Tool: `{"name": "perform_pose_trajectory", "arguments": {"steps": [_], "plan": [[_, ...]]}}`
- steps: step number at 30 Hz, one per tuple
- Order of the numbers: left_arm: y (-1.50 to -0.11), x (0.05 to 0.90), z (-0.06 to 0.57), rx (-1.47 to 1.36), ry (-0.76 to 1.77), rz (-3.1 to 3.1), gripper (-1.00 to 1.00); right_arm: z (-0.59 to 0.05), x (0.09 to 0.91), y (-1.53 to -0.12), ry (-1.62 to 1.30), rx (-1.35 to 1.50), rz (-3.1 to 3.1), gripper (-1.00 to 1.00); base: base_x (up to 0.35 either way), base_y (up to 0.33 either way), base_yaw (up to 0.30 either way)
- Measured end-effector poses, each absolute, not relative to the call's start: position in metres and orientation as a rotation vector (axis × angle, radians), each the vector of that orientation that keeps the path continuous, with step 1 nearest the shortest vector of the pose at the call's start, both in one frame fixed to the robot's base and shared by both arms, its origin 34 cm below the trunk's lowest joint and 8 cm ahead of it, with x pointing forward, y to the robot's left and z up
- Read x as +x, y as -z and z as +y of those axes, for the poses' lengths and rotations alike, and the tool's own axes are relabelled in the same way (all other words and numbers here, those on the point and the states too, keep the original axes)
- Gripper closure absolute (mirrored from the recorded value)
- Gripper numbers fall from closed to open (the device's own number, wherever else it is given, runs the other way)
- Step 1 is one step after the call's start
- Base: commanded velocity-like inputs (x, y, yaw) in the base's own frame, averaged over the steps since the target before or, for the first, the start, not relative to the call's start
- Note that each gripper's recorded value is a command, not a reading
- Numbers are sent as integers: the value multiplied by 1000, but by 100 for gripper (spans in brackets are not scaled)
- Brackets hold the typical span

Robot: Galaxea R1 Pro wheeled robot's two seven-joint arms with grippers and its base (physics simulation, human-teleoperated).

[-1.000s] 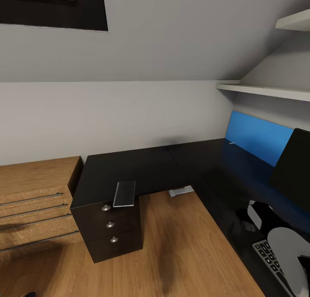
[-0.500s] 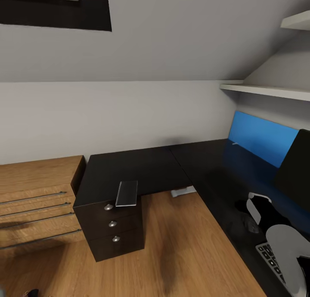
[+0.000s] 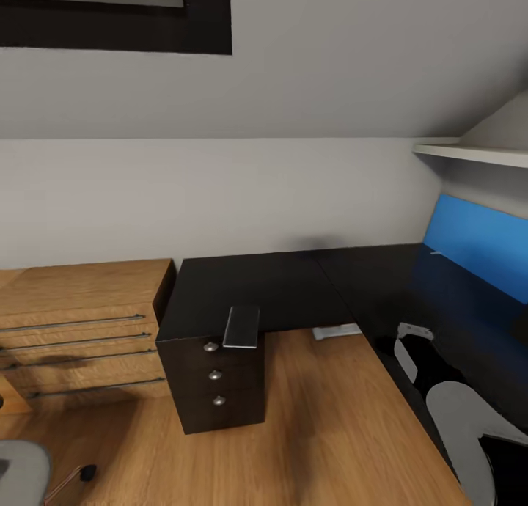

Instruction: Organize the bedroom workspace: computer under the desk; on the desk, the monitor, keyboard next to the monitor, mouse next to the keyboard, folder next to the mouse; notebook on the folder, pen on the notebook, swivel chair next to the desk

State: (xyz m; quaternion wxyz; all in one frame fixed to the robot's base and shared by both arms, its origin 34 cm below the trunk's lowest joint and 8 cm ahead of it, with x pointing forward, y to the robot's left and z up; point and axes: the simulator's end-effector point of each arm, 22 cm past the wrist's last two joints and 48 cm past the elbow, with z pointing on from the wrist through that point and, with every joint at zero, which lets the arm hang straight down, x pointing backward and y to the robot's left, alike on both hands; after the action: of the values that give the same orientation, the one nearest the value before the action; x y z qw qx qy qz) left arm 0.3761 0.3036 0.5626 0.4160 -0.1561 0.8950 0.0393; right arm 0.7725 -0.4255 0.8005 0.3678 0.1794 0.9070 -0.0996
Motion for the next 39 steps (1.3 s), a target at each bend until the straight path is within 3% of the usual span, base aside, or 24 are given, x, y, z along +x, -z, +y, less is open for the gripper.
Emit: {"name": "perform_pose_trajectory", "arguments": {"steps": [26, 39], "plan": [[-560, 373, 304, -396, -104, 2257, -100, -338, 792, -776, 99, 352, 2155, -100, 0, 0, 252], [-548, 387, 294, -404, -85, 2237, -100, -323, 784, -742, 31, 302, 2120, -100, 0, 0, 40]]}}
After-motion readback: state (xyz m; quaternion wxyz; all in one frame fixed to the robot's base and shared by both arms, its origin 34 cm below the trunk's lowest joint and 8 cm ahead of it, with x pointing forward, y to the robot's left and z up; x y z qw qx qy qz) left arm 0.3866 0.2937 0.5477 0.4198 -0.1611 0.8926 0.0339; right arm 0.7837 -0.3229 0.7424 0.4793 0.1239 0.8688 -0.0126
